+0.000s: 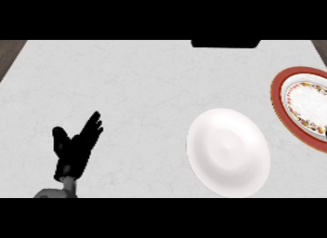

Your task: Pick the cupcake from the plate and place it in the plate

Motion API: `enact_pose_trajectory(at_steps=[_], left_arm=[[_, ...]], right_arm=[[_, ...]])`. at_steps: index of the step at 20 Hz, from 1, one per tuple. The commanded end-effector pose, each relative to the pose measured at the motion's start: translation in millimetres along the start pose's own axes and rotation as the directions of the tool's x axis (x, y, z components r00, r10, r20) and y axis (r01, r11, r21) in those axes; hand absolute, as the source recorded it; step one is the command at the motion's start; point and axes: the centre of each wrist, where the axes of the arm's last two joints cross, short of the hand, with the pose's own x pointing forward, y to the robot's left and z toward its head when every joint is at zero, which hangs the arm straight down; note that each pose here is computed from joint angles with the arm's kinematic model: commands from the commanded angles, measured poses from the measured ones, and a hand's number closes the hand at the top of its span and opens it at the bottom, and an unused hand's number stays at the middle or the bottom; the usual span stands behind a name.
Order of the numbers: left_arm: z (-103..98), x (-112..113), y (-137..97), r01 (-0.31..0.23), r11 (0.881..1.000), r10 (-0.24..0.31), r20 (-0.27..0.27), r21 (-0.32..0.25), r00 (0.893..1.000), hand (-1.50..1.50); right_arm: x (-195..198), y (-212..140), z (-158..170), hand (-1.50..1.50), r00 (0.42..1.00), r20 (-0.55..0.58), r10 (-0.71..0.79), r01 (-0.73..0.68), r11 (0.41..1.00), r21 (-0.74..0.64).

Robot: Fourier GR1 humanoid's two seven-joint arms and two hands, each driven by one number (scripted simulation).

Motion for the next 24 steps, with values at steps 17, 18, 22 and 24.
enact_pose_trajectory(at_steps=[17, 18, 22, 24], left_arm=[[-8, 7, -16, 0.041, 0.997, -0.04, 0.021, -0.061, 0.999, 0.0], [-3, 1, -24, 0.027, 0.999, -0.027, 0.001, -0.045, 1.0, 0.0], [-3, 11, 0, 0.014, 0.998, -0.014, 0.002, -0.057, 1.0, 0.0], [-1, 7, -22, 0.023, 0.998, -0.022, 0.018, -0.066, 1.0, 0.0]], right_arm=[[-55, 1, -80, -1.5, 0.942, -0.189, 0.277, -0.219, 0.935, 0.28], [-59, 1, -75, -1.5, 0.945, -0.201, 0.259, -0.186, 0.929, 0.32], [-58, 26, -79, -1.5, 0.977, -0.184, 0.106, -0.045, 0.951, 0.306], [-52, 26, -91, -1.5, 0.988, -0.152, 0.032, 0.009, 0.964, 0.265]])
